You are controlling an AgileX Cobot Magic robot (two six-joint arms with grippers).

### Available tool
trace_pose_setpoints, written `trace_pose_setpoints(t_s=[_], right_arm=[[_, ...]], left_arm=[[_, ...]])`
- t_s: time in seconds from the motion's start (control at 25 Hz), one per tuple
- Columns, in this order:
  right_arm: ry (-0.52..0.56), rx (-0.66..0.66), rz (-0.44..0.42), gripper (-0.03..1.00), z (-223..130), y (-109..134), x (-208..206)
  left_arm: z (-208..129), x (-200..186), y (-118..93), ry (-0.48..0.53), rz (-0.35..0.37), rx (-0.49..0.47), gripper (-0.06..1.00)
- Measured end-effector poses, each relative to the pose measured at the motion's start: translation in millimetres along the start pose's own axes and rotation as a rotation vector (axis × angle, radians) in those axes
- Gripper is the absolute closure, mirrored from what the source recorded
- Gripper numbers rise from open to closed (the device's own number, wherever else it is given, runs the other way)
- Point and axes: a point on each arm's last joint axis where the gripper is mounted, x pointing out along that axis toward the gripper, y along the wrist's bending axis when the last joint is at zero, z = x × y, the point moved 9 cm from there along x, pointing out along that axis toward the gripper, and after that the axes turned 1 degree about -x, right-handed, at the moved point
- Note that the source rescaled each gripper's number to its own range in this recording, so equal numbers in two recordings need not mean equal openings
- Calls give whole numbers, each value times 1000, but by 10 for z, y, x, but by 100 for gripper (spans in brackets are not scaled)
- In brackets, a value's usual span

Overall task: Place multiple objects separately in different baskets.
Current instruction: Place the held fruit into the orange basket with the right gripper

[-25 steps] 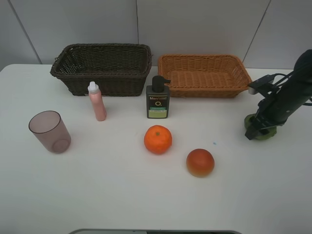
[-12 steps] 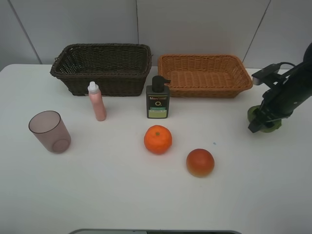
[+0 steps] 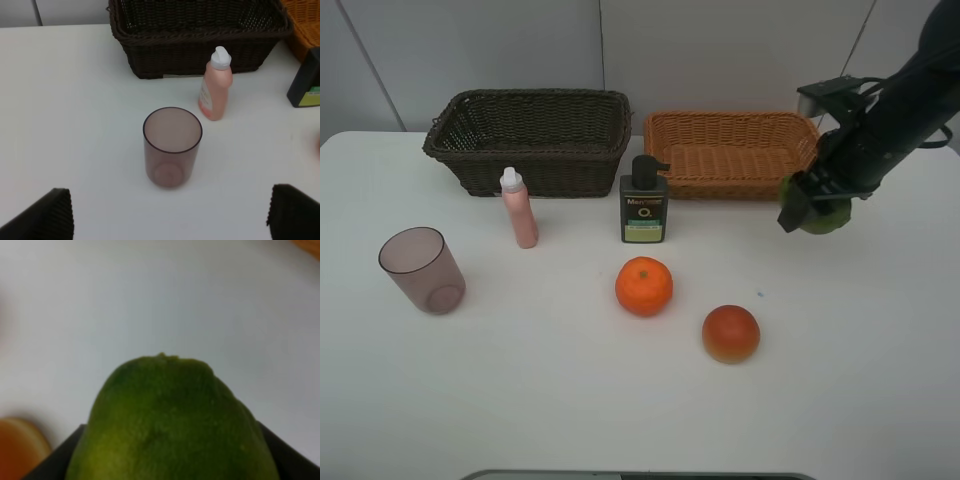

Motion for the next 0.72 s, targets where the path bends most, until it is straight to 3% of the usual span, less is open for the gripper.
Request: trace_pose_setpoints(t_s=[0.32, 0.72], right_arm=[[-133, 151, -65, 62, 604, 131, -422], [-290, 314, -151, 62, 1060, 38, -797]], left_arm=[[0, 0, 0, 0, 0, 0, -6], [0, 0, 0, 0, 0, 0, -6]])
